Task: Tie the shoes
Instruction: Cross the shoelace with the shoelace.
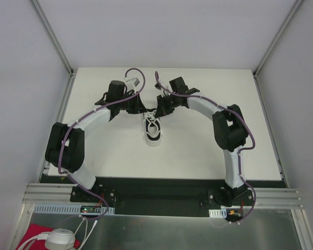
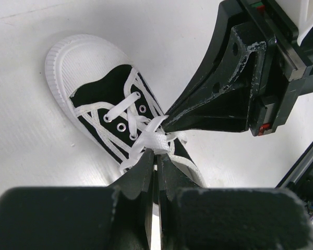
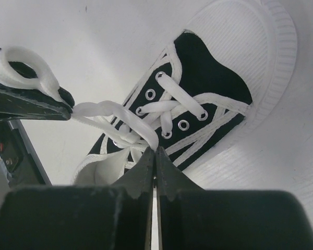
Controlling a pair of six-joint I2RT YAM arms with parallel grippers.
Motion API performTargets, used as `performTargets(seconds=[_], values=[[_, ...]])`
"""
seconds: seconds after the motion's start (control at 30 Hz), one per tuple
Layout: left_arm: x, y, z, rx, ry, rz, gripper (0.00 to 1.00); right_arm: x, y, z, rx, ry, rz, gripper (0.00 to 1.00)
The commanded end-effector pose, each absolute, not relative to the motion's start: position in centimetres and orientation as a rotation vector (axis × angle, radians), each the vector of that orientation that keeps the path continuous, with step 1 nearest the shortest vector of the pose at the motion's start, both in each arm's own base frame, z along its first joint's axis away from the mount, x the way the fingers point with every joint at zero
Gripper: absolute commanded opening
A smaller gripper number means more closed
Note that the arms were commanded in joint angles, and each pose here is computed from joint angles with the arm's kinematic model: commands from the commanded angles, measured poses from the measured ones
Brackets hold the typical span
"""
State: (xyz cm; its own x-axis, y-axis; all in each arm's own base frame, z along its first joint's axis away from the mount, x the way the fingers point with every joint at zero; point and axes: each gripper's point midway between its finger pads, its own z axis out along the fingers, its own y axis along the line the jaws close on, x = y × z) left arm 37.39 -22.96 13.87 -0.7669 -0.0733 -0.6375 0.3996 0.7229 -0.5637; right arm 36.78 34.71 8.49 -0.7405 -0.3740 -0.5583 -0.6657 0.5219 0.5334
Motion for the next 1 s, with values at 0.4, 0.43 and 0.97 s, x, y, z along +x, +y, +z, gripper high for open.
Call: performTargets(seconds=[0.4,0.43,0.97], values=[[37.0,-23.5,17.4,0.307,2.177,-0.976,0.0,37.5,34.8,10.9,-0.687,2.23,0.836,0.01],[36.9,-23.5,17.4,0.308,2.177,-0.977,0.0,37.8,34.9,11.5,-0.672,2.207,0.812,0.01],[35.5,-22.8,16.2,0.251,2.218,-0.979,0.0,39.4,33.7,13.4,-0.629,2.055,0.361,0.01]])
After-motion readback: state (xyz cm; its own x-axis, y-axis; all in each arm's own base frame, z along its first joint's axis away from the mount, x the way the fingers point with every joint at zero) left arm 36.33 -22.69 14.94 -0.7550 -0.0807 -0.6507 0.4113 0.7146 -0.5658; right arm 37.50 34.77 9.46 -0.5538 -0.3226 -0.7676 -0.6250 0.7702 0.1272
